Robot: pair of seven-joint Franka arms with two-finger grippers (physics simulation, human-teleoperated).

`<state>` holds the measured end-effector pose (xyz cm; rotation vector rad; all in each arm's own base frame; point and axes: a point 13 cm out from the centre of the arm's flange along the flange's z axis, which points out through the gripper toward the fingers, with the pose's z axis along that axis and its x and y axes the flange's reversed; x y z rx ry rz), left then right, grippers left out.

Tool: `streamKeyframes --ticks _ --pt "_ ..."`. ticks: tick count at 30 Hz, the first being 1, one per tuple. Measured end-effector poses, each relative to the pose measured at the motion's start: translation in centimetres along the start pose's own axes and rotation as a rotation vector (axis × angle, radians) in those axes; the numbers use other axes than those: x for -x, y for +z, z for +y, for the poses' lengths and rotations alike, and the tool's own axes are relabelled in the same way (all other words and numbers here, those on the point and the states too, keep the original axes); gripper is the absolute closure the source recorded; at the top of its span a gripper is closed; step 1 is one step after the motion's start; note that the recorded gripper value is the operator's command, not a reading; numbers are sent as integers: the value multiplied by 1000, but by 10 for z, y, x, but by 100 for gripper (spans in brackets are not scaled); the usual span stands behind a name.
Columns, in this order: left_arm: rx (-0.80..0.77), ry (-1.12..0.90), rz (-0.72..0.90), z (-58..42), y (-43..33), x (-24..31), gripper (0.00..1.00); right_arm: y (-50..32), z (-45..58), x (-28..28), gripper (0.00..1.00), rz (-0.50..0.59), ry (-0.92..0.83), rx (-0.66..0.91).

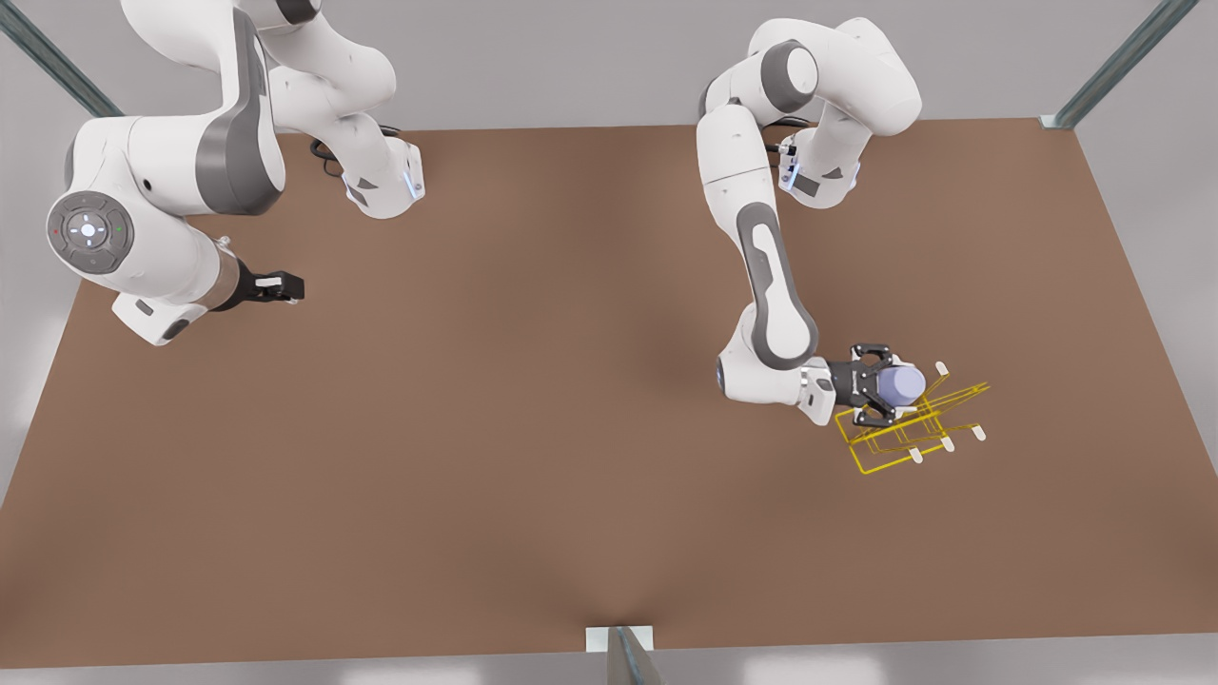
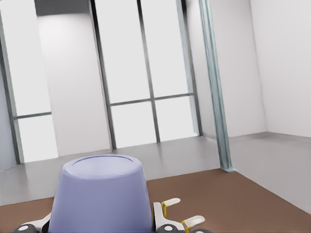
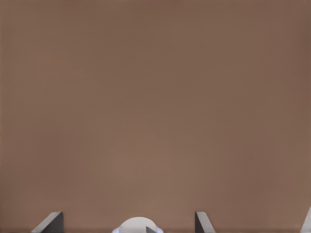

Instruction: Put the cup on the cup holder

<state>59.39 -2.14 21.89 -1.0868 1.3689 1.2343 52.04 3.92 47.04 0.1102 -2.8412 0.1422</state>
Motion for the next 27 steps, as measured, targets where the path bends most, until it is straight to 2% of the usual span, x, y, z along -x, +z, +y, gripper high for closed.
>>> streamKeyframes --ticks 1,6,10,12,14,15,16,18,20,27 --pt "-3 -1 1 -1 0 0 0 0 0 0 0 0 0 0" --pt "-12 -15 36 -2 -2 7 0 1 0 0 0 2 -2 0" --pt "-32 -63 215 3 -23 46 0 1 0 1 0 2 -2 0" --pt "-62 -139 467 1 -74 97 0 1 0 0 0 2 -2 0" --pt "-23 -237 752 -4 -92 185 0 1 0 0 0 3 -2 0" --pt "-18 -217 877 -2 -95 211 0 1 0 0 0 2 -2 0" --pt "-33 -142 1020 0 -93 221 0 1 0 0 0 2 -3 0" --pt "-158 163 1280 0 -118 199 0 1 0 1 0 2 -3 0" --pt "-290 353 1412 14 -116 204 0 1 0 1 0 2 -3 0" --pt "-611 691 1407 33 -144 258 0 -2 -2 1 0 -7 -1 -4"
